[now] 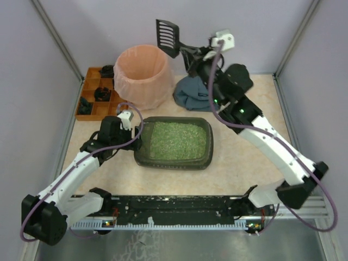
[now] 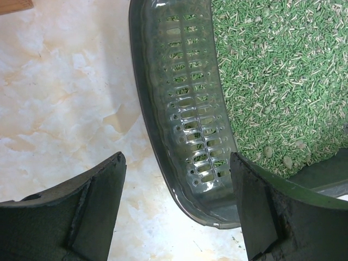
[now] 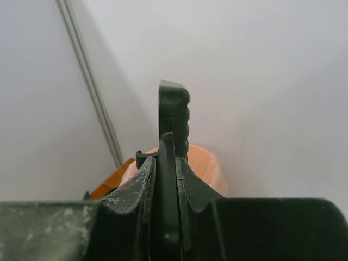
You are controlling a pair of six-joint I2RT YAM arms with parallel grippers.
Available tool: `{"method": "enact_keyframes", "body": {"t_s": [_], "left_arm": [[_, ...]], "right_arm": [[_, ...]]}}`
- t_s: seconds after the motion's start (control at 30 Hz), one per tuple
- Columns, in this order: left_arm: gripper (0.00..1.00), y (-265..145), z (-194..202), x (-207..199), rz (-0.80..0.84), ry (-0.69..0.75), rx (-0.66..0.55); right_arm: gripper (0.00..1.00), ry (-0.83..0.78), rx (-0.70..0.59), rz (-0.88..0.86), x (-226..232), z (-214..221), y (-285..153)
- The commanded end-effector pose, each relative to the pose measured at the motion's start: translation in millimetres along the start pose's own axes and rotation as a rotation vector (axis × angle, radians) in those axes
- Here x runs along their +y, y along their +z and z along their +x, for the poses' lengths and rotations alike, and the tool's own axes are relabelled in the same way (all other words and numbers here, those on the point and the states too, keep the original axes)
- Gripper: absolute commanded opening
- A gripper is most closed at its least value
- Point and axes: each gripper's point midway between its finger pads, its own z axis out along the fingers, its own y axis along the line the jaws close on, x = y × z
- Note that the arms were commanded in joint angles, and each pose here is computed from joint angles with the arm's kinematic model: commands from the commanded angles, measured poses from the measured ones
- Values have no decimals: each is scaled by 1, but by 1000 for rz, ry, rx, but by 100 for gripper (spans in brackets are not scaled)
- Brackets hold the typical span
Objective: Clean the litter box
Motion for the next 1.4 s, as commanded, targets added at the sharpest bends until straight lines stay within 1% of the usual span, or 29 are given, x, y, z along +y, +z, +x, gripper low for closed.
{"method": "enact_keyframes", "body": {"t_s": [0.0, 0.03, 0.13, 0.3, 0.4, 0.53, 0.63, 0.77, 0.9, 1.17, 1.37], "left_arm": [[82, -4, -11, -6, 31, -4, -36], [82, -4, -12, -6, 32, -2, -36], [82, -4, -12, -10, 54, 1, -33], [81, -4, -15, -15, 83, -1, -37], [80, -3, -18, -17, 88, -5, -42], [80, 2, -20, -16, 79, -15, -40], [77, 9, -16, -15, 71, -21, -11], [71, 16, -4, -14, 69, -22, 68], [69, 19, 2, -15, 78, -16, 98], [66, 22, 11, -17, 100, -5, 126], [60, 25, 17, -21, 126, -1, 158]], "right_arm": [[0, 168, -38, 7, -5, -20, -51], [0, 180, 4, 21, -9, -2, -62], [0, 217, 94, 63, -21, 24, -96], [0, 302, 250, 117, -32, 82, -151], [0, 356, 338, 142, -34, 115, -175], [0, 406, 472, 142, -27, 160, -195], [0, 434, 567, 135, -18, 187, -200], [0, 453, 692, 110, -4, 215, -197], [0, 452, 804, 96, 8, 238, -190], [0, 473, 906, 147, 14, 273, -177], [0, 468, 983, 173, 18, 300, -171]]}}
